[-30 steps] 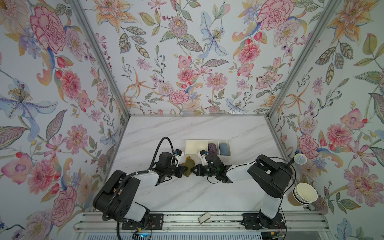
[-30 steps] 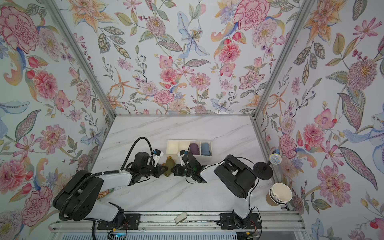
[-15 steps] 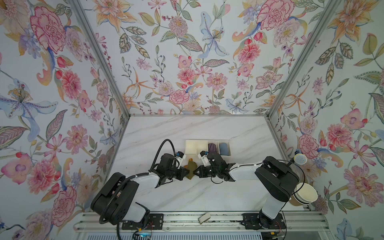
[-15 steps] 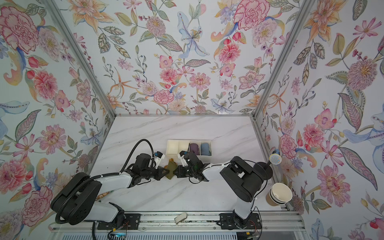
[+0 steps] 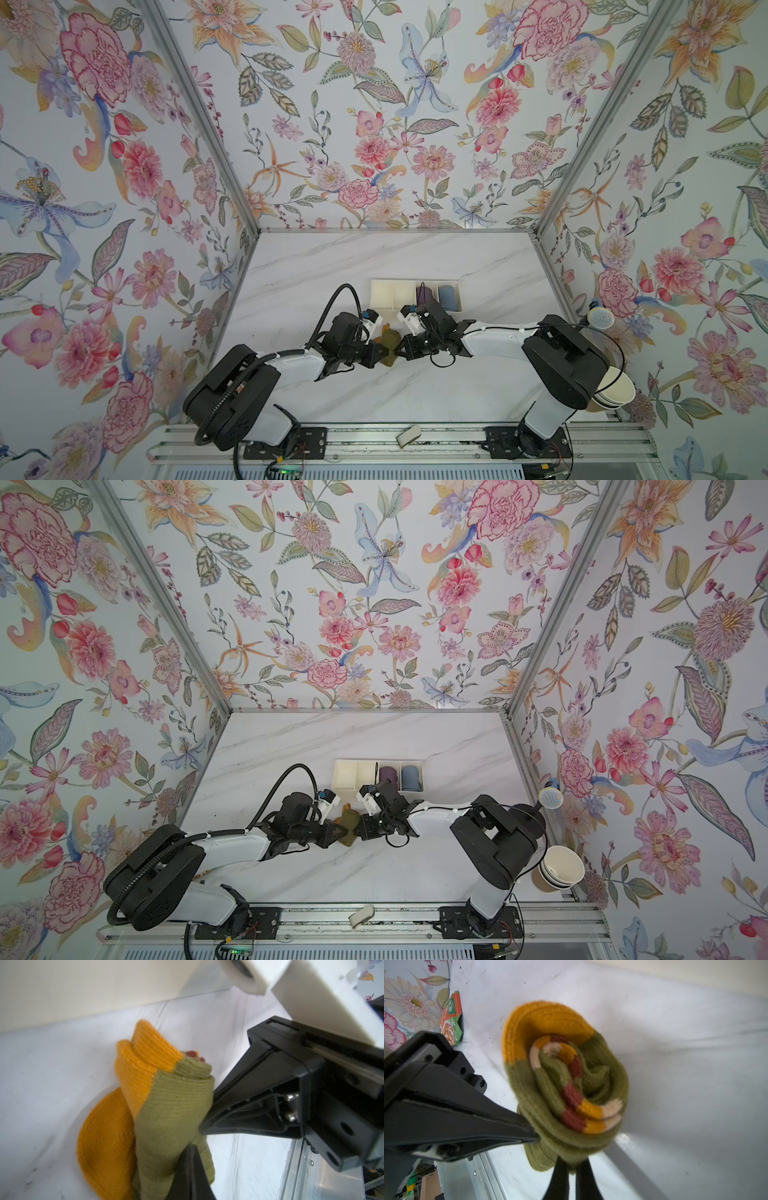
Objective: Roll the socks
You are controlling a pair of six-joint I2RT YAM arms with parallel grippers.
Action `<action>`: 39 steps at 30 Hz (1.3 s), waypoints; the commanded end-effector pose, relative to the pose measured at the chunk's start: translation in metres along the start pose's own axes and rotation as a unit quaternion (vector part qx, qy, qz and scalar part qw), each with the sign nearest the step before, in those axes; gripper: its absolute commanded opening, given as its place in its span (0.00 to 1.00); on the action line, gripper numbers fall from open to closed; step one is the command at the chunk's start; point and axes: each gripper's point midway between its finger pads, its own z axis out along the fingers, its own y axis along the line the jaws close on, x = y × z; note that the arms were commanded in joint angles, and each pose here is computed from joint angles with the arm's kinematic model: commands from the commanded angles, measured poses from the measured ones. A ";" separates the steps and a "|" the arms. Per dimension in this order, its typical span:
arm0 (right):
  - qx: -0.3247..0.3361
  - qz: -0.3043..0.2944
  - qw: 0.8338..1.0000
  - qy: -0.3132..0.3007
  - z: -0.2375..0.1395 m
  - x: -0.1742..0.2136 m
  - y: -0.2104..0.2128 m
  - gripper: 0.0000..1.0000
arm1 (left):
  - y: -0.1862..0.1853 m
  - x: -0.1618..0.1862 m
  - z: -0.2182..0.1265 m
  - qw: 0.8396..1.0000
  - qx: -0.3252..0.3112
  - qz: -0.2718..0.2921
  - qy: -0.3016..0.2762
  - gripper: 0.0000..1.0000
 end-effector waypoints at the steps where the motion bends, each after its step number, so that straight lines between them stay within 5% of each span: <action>1: 0.008 -0.013 0.999 0.051 -0.009 0.022 -0.002 0.00 | 0.017 0.035 -0.001 0.997 -0.040 -0.036 0.052 0.00; 15: 0.013 -0.033 0.996 0.080 -0.019 0.029 -0.001 0.00 | 0.011 0.028 0.006 0.998 -0.034 -0.019 0.055 0.00; 27: 0.011 -0.029 0.999 0.018 -0.041 0.006 0.009 0.30 | 0.023 0.019 0.003 0.998 -0.034 -0.021 0.043 0.00; 39: 0.130 0.017 0.991 -0.028 -0.044 0.001 -0.027 0.31 | 0.031 0.015 0.002 0.999 0.000 -0.047 0.022 0.00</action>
